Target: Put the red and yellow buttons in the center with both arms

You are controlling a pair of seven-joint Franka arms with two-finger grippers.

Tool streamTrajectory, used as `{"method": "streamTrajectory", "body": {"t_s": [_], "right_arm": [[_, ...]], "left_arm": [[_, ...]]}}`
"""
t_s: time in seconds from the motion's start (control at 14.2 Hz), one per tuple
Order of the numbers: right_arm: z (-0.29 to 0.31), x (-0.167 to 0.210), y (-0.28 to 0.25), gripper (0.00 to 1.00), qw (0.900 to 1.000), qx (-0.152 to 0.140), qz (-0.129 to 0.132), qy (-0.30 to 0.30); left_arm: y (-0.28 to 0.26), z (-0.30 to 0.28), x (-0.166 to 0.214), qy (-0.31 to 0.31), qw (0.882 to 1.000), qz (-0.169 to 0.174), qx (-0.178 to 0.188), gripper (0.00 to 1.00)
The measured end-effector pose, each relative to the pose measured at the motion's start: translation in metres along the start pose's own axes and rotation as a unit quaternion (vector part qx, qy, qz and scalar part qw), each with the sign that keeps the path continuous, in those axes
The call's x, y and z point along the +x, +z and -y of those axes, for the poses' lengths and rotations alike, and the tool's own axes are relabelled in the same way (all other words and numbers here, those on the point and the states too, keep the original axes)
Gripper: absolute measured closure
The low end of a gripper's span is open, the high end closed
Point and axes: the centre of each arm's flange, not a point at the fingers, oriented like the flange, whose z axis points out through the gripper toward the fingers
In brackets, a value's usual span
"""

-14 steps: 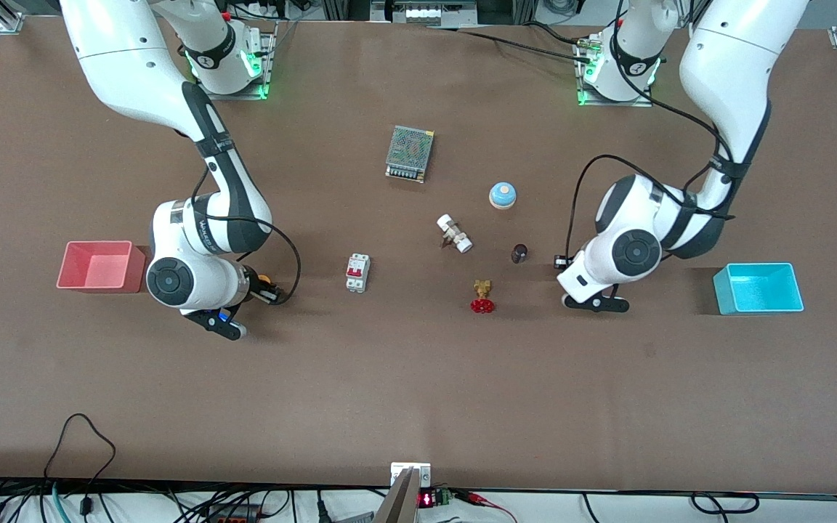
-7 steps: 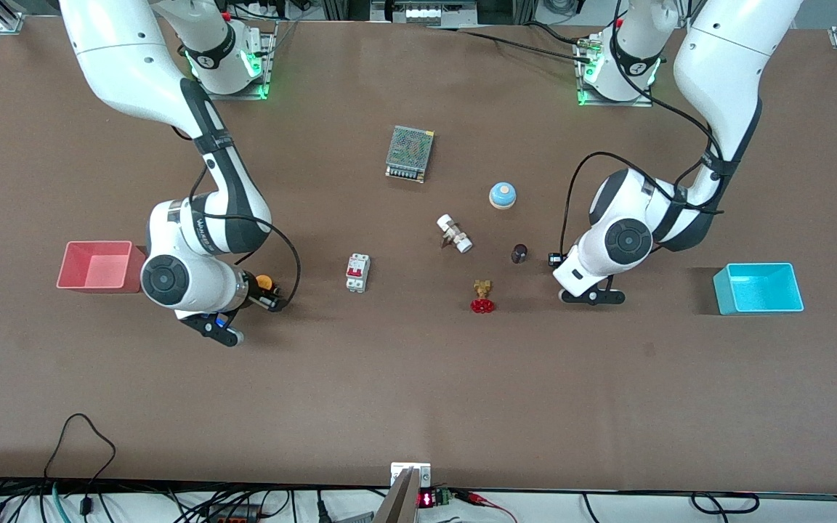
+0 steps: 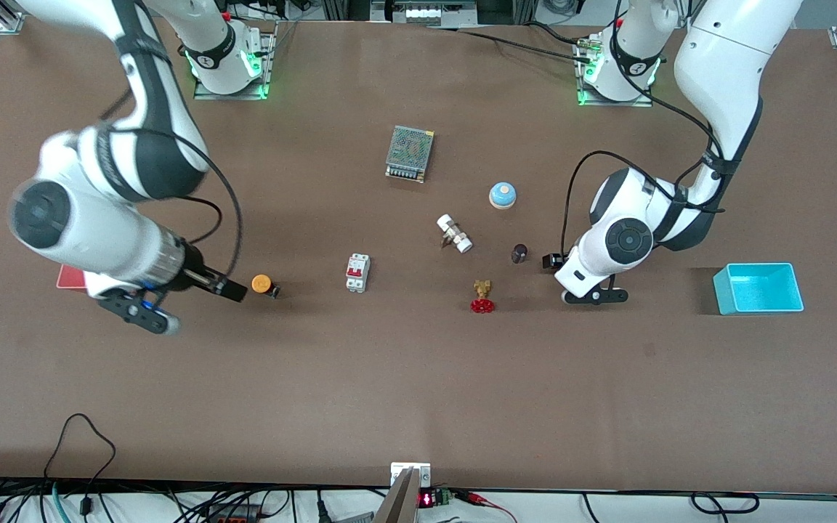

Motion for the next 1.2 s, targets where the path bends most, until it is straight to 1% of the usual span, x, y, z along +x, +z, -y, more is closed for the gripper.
{"method": "streamTrajectory", "body": {"t_s": [0.14,0.28,0.35,0.49,0.56,0.63,0.78,0.92,1.06,1.2], "right_arm": [[-0.026,0.002,-0.026,0.00,1.000,0.000,0.007,-0.009],[-0.056,0.013,-0.043,0.00,1.000,-0.005,0.001,-0.017],[-0.069,0.017,-0.051,0.00,1.000,-0.013,-0.008,-0.027],[-0.092,0.021,-0.070,0.00,0.997,-0.038,-0.024,-0.055],[-0.103,0.021,-0.079,0.00,0.996,-0.049,-0.026,-0.069],[-0.117,0.021,-0.091,0.00,0.995,-0.053,-0.028,-0.082],[-0.159,0.028,-0.116,0.00,0.993,-0.048,-0.036,-0.105],[-0.198,0.034,-0.134,0.00,0.992,-0.040,-0.044,-0.113],[-0.209,0.031,-0.148,0.00,0.991,-0.031,-0.051,-0.117],[-0.207,0.024,-0.157,0.00,0.990,-0.029,-0.055,-0.124]], "left_arm": [[-0.037,0.005,0.007,-0.007,1.000,0.011,0.012,0.00],[-0.087,0.011,0.015,-0.009,1.000,0.016,0.022,0.00],[-0.113,0.014,0.019,-0.006,1.000,0.013,0.023,0.00],[-0.163,0.022,0.025,0.017,1.000,0.006,0.023,0.00],[-0.186,0.027,0.027,0.024,0.999,0.003,0.022,0.00],[-0.206,0.034,0.029,0.025,0.999,-0.003,0.021,0.00],[-0.244,0.056,0.029,0.030,0.999,-0.007,0.018,0.00],[-0.282,0.077,0.021,0.032,0.999,-0.017,0.016,0.00],[-0.320,0.098,0.005,0.020,0.999,-0.031,0.014,0.00],[-0.349,0.123,-0.011,0.003,0.999,-0.044,0.001,0.00]]}}
